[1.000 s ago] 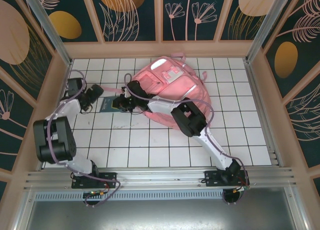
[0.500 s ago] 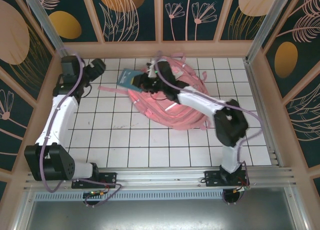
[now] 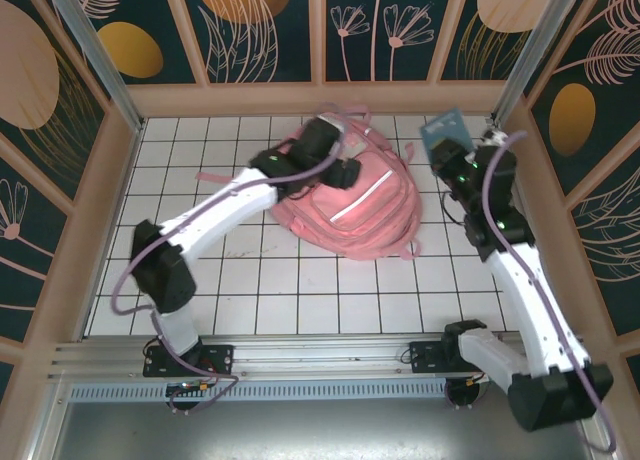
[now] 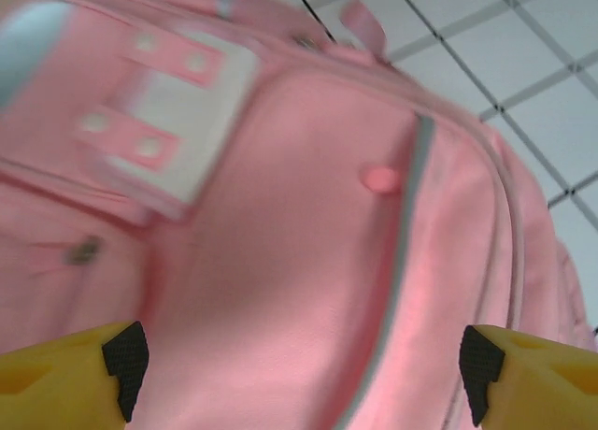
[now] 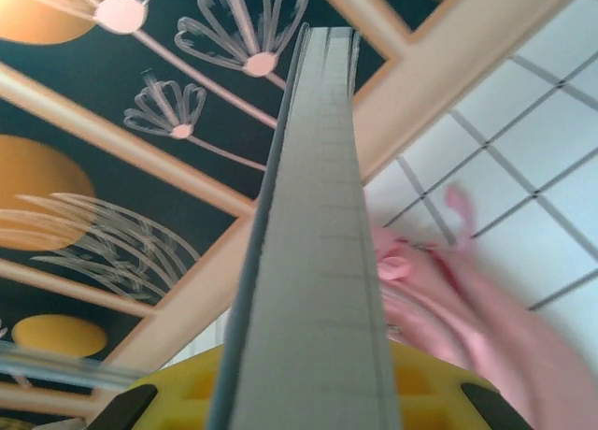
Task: Pack the student bag
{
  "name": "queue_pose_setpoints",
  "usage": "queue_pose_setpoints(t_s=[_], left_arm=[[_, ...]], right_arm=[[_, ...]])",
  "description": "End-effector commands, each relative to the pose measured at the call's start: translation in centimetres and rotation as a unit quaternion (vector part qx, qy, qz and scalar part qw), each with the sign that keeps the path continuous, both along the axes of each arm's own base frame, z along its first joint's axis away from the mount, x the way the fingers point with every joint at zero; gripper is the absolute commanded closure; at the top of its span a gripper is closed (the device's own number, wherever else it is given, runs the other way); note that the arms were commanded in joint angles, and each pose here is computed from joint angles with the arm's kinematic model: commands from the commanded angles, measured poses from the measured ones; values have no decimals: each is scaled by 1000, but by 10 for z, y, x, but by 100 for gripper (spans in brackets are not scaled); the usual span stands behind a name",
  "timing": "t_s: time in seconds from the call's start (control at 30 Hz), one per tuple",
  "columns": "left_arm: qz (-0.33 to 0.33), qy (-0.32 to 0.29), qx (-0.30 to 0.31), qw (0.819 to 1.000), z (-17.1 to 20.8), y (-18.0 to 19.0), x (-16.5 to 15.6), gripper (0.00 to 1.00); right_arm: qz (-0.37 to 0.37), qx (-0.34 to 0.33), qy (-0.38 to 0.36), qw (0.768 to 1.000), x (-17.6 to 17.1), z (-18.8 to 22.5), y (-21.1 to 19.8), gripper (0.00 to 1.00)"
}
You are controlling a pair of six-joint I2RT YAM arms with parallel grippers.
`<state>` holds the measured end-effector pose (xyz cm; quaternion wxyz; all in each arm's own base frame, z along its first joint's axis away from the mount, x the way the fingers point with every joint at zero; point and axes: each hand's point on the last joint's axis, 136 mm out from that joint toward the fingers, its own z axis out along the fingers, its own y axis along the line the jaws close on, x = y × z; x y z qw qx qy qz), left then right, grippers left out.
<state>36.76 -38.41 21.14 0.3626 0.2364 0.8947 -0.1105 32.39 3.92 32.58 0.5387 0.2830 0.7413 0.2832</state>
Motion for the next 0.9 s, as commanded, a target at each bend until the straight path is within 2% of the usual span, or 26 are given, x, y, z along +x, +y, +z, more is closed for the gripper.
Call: queue_pose_setpoints(t_s=[0.0, 0.13, 0.33, 0.53, 0.87], left_arm=[[-17, -12, 87, 996, -16, -5, -7, 12], [-30, -11, 96, 995, -29, -24, -10, 12], [-43, 0, 120, 992, -52, -37, -17, 13], [-57, 0, 130, 990, -60, -48, -31, 14], [-51, -18, 177, 983, -78, -46, -37, 15]], right_arm=[[4, -23, 34, 999, -17, -28, -8, 100], [11, -27, 39, 999, -26, -38, -8, 100], [15, -35, 46, 998, -29, -49, -7, 100], [26, -33, 55, 998, -28, -60, -3, 100], [34, -20, 64, 997, -29, -70, 0, 100]])
